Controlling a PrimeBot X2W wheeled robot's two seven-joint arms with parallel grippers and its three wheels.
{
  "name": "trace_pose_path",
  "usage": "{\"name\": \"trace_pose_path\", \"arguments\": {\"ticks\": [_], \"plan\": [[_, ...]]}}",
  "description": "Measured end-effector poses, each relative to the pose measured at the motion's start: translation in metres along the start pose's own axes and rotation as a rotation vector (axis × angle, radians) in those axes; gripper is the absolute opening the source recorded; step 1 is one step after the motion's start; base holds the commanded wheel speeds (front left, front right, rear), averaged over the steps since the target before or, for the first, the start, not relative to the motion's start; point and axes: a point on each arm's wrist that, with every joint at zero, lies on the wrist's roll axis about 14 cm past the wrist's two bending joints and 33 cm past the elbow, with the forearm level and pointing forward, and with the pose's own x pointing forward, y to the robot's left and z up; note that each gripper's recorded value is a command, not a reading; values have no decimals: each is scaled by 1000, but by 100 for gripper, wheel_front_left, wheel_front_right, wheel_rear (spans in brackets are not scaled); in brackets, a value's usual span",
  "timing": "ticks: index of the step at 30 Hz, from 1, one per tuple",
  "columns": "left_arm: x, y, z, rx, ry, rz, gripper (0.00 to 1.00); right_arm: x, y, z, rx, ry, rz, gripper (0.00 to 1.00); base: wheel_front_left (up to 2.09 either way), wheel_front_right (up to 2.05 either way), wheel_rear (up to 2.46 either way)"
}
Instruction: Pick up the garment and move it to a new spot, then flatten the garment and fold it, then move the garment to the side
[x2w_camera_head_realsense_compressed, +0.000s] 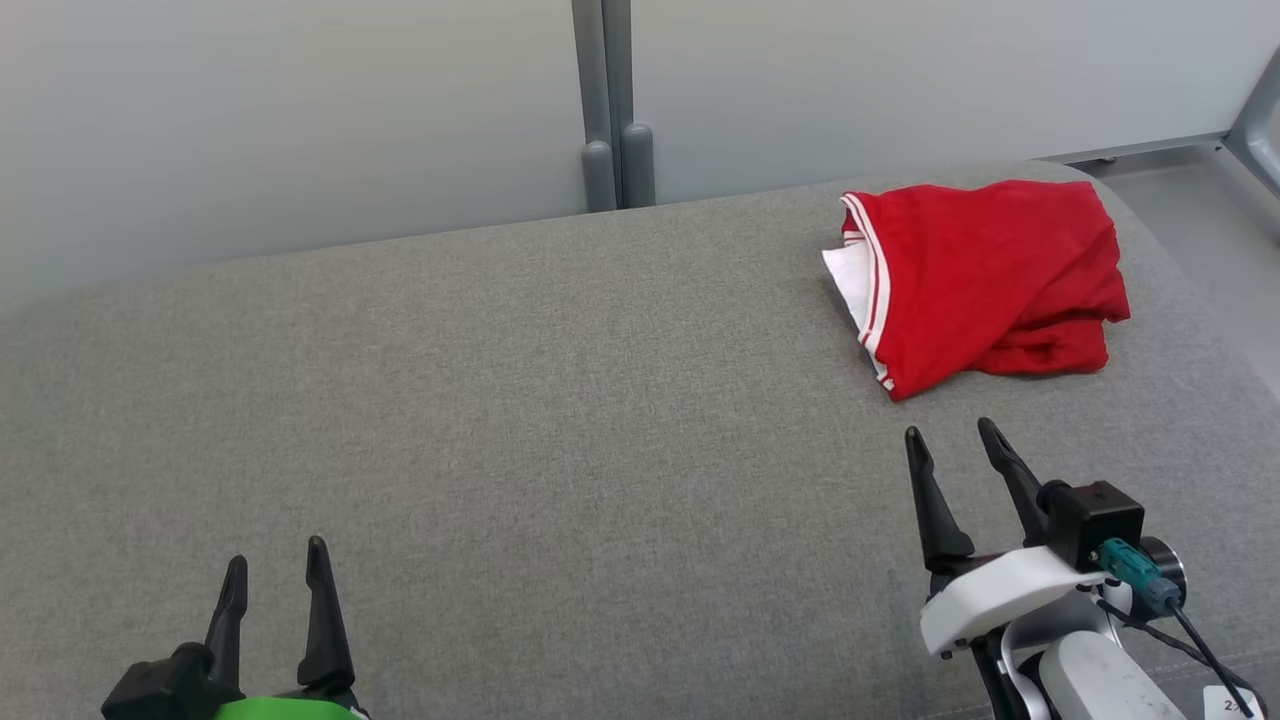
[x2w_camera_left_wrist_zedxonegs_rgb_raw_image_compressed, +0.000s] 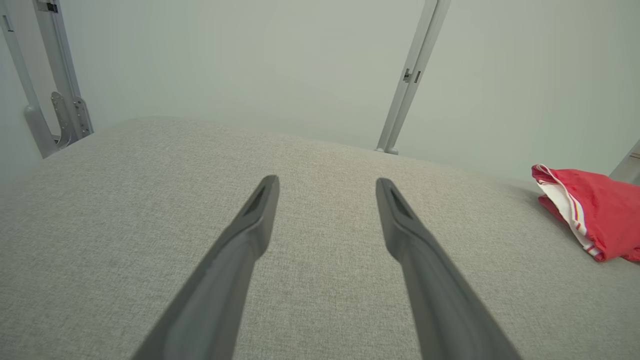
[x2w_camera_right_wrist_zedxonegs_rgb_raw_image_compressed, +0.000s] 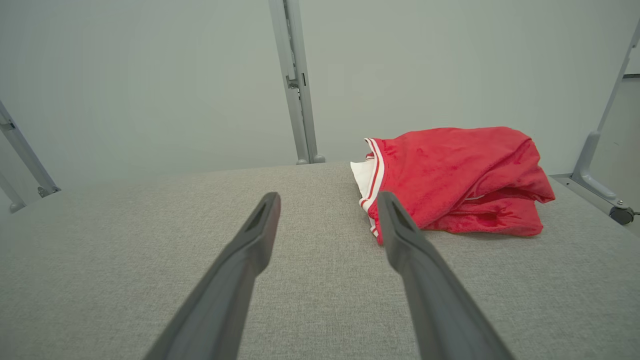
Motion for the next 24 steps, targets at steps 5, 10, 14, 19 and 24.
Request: {"name": "trace_pose_path", "arguments": {"ticks": [5, 10, 14, 19, 24], "plan": [[-4, 2, -16, -1, 50, 13, 0, -8, 0, -17, 4, 52, -9, 0, 0, 0, 0], [-5, 3, -20, -20, 69, 19, 0, -15, 1, -29, 37, 90, -18, 0, 0, 0, 0], [-5, 3, -20, -68, 71, 26, 0, -15, 0, -28, 86, 94, -26, 0, 0, 0, 0], [-5, 6, -23, -139, 91, 47, 0, -14, -3, -28, 165, 97, -42, 0, 0, 0, 0], [-5, 9, -26, -203, 114, 65, 0, -13, -13, -30, 252, 117, -88, 0, 0, 0, 0]]}}
